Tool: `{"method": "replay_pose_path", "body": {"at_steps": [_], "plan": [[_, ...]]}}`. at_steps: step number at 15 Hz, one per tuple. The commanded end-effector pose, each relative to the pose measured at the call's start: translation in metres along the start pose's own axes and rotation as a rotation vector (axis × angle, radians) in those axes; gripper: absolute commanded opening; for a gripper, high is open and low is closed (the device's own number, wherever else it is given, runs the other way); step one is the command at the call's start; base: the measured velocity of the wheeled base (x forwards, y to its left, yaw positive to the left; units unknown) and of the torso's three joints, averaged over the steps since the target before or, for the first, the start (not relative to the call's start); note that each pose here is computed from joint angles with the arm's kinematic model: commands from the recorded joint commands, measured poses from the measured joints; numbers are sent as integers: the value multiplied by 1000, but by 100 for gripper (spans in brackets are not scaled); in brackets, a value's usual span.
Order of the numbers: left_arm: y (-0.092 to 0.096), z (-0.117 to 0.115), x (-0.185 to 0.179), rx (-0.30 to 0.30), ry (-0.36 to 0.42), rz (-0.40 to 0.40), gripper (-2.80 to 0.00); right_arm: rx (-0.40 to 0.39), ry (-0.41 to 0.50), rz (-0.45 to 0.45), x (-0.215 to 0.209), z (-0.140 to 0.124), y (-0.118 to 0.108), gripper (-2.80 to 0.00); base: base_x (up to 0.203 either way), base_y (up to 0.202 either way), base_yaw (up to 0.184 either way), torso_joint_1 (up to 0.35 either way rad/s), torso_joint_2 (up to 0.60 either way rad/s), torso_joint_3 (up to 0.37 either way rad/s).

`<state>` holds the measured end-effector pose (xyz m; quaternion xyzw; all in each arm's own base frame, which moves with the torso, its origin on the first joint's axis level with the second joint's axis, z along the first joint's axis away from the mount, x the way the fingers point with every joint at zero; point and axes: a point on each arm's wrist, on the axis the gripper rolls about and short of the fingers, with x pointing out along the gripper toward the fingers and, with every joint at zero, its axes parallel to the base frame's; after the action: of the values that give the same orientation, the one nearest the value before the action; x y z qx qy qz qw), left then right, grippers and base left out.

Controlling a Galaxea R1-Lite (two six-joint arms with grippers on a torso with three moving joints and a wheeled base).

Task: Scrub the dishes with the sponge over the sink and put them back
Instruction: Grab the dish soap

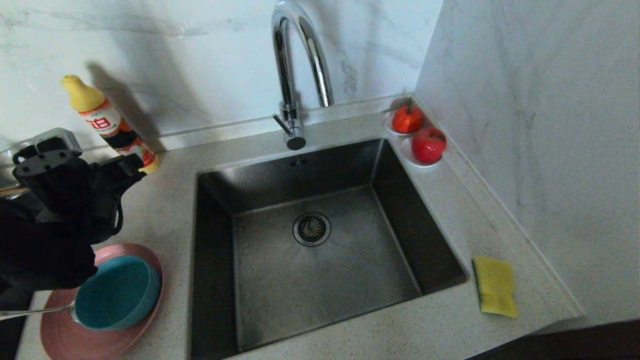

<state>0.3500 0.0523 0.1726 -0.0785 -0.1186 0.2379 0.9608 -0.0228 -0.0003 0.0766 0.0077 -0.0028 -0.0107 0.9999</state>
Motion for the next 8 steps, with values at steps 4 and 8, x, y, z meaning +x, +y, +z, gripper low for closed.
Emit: {"method": "replay_pose_path", "body": {"at_steps": [4,8], "plan": [[-5,-7,15,-11,-22,1,0,0,-1,0,0,0,0,-280,0,0,0,0,0,0],[-9,-6,26,-19,-49,-2,0,0,-1,0,0,0,0,-280,0,0,0,0,0,0]]}}
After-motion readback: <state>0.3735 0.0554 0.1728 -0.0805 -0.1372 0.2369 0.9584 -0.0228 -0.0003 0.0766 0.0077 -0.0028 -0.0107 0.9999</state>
